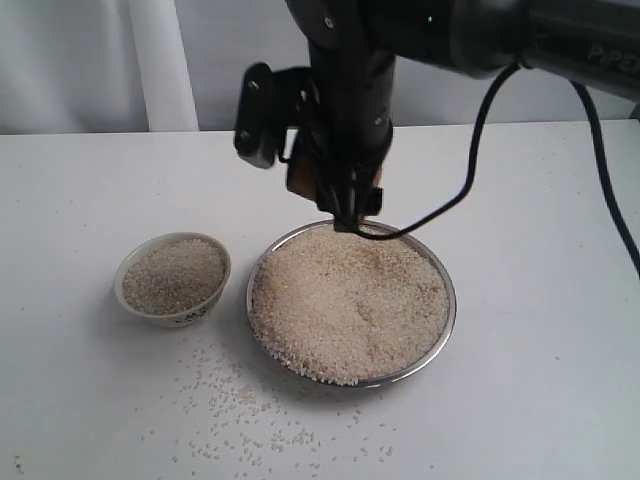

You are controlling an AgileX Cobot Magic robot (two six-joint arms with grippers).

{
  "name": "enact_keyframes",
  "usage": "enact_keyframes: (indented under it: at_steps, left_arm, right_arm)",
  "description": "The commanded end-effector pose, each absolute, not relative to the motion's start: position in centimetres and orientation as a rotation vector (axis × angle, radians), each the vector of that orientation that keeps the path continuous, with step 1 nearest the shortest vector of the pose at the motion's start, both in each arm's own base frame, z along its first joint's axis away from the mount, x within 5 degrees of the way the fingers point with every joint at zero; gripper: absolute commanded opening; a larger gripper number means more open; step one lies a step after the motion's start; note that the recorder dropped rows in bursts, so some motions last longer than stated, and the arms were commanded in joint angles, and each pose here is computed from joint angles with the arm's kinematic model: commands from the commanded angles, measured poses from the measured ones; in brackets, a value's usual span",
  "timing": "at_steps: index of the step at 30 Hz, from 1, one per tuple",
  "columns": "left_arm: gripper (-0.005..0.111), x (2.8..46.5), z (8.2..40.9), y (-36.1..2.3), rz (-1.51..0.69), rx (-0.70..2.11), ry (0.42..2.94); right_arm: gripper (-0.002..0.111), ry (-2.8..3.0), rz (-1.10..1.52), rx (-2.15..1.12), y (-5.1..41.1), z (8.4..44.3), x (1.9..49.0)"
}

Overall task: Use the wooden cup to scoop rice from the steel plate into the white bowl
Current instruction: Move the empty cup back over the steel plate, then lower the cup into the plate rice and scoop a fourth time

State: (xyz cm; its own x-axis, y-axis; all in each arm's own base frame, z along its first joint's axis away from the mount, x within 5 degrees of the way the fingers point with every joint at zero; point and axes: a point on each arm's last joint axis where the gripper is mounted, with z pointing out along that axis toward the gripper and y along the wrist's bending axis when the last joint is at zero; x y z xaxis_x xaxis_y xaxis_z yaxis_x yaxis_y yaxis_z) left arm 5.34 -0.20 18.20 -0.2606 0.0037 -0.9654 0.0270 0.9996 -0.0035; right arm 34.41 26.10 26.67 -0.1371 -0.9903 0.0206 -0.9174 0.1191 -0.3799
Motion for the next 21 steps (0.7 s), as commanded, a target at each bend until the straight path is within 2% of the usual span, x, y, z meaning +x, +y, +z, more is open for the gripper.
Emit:
enact_keyframes:
  at_steps: [1, 5, 9, 15, 21]
  left_arm:
    - [0.000, 5.3, 18.2, -0.2, -0.026, 0.021, 1.828]
    - [0.000, 5.3, 18.2, -0.2, -0.026, 0.021, 1.828]
    - [0.000, 5.3, 18.2, -0.2, -0.026, 0.021, 1.828]
    - [0.000, 5.3, 18.2, -0.2, -0.026, 0.021, 1.828]
    - [0.000, 5.3, 18.2, -0.2, -0.026, 0.021, 1.828]
  right_arm:
    - [0.000, 2.296, -0.616, -1.920, 22.7, 23.1, 34.5]
    - [0.000, 2.236, -0.842, -1.921, 20.8, 19.9, 34.6]
    - [0.000, 2.175, -0.985, -1.997, 19.6, 18.2, 34.1]
    - [0.000, 2.018, -1.261, -2.069, 19.5, 17.9, 33.5]
    - [0.000, 1.826, -1.319, -2.144, 22.0, 17.6, 32.3]
